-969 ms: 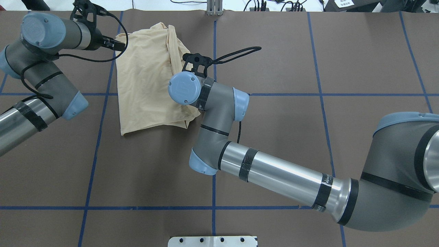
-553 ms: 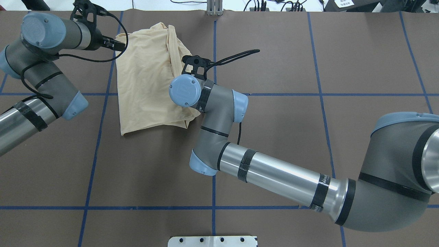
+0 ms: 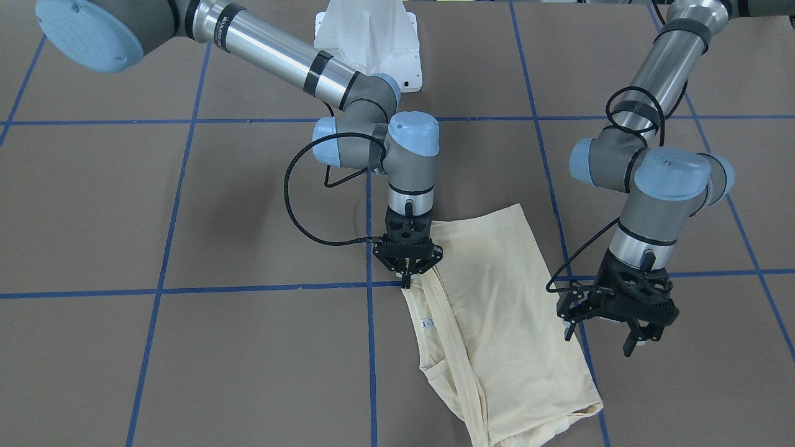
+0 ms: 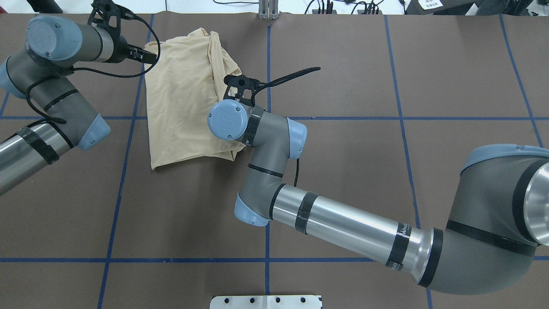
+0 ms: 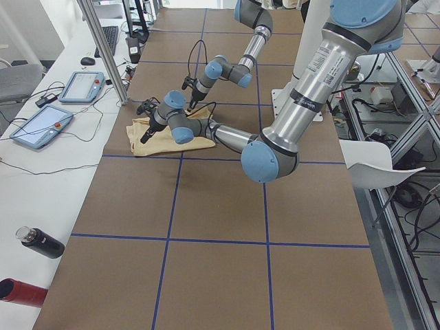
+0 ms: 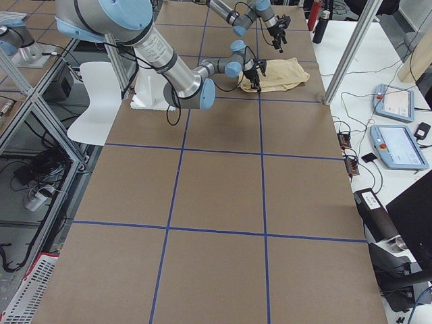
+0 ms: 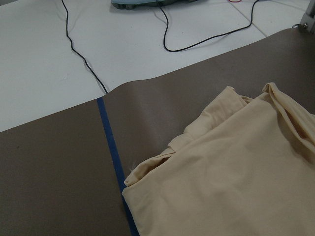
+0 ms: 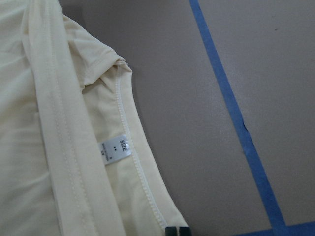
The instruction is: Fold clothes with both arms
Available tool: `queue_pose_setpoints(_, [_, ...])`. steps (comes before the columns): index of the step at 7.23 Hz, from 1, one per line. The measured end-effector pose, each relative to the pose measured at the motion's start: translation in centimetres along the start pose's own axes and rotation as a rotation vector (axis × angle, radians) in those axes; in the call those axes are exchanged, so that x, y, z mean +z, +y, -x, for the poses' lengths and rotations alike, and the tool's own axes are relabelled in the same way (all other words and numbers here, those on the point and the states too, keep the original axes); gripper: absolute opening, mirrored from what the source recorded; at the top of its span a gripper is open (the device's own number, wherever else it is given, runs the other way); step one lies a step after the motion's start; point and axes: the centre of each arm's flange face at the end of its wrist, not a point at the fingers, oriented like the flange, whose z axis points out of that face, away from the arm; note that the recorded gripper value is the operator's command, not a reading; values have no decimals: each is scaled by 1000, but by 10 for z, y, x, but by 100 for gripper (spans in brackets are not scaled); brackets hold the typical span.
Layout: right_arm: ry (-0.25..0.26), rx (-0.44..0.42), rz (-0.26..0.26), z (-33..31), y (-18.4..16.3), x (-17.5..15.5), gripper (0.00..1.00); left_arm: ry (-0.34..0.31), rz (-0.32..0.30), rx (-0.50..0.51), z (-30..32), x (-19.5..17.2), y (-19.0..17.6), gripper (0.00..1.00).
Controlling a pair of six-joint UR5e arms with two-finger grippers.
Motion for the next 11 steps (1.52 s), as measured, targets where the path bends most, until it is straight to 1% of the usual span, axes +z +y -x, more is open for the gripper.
queue_pose_setpoints(1, [6, -8, 7, 0, -2, -19, 0, 1, 0, 0, -1, 0, 0, 100])
queue_pose_setpoints(2, [5, -15, 18, -14, 4, -43, 0, 3, -2, 0, -2, -1, 0, 100])
queue_pose_setpoints(4, [-29, -44, 42, -98, 54, -75, 0, 5, -2, 1, -2, -2, 1, 100])
queue_pose_setpoints(6, [-50, -75, 38, -176, 92, -103, 0, 7, -3, 1, 0, -6, 7, 100])
queue_pose_setpoints(7, [-49, -87, 32, -199, 104, -111, 96, 9, -4, 2, 0, -7, 7, 100])
queue_pose_setpoints(8, [-45, -98, 30, -211, 113, -113, 100, 9, -4, 2, 0, -8, 8, 100])
queue_pose_setpoints(9, [-44, -107, 26, -214, 116, -114, 100, 9, -3, 2, 1, -8, 8, 100])
queue_pose_setpoints(10, [-50, -108, 20, -212, 109, -117, 100, 9, -2, 2, 1, -8, 9, 100])
queue_pose_setpoints(11, [-58, -109, 30, -203, 87, -123, 100, 9, -2, 2, 1, -8, 9, 100])
